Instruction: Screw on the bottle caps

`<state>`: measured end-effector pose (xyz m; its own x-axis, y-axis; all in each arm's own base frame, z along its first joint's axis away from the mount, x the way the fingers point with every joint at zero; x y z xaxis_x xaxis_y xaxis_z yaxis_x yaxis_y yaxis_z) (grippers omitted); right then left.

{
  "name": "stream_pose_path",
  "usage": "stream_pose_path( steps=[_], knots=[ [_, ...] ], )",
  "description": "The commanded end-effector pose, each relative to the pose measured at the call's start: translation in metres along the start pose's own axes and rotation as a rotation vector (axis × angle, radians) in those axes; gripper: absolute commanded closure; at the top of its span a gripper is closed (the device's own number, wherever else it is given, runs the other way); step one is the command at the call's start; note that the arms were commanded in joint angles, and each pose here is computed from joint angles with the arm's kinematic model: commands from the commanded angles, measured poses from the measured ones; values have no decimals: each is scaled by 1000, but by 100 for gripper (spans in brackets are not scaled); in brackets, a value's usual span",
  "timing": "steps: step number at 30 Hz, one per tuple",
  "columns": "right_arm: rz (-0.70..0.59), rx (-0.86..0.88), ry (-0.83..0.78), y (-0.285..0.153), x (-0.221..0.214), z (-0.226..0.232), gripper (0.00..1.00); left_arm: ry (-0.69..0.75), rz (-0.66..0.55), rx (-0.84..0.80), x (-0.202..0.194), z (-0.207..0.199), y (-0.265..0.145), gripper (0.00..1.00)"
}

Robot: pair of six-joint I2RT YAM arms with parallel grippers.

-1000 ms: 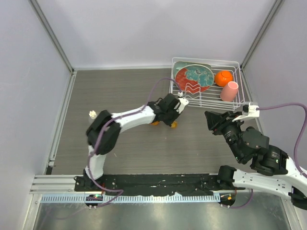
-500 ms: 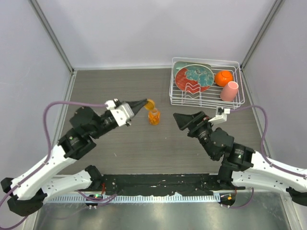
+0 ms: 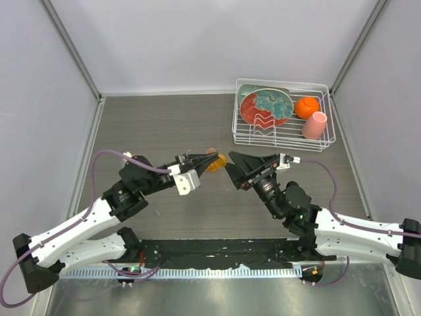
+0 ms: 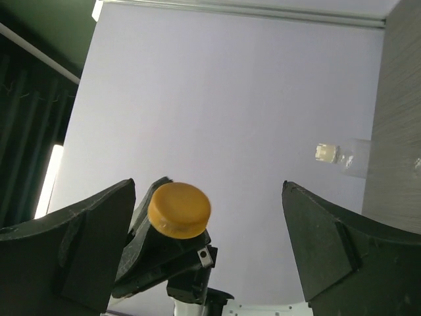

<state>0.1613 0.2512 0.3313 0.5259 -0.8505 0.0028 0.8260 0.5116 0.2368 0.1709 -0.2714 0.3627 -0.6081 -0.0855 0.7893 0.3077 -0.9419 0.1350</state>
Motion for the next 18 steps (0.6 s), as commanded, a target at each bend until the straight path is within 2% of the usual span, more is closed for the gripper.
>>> stream_pose_path(
  steps=[1,9,18],
  knots=[
    [17,112,192,4,-1,19,1,130,-154,24,42,13,-5,100],
    [53,182,204,10,-8,30,0,186,-167,-9,38,0,-8,100],
    [123,232,227,14,-21,44,13,214,-170,7,32,-4,-5,100]
  ],
)
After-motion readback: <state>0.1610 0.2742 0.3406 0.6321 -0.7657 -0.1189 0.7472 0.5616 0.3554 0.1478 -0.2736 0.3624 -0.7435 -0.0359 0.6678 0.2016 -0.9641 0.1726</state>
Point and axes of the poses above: each gripper's point midway between its finger pads, its own y axis out along the fingers, its own z axis along the line the jaws close on, x = y × z, the point moved 3 cm from there along -y, back along the fingers, and after that the axes turned 1 degree about y, right-handed, at the moved point
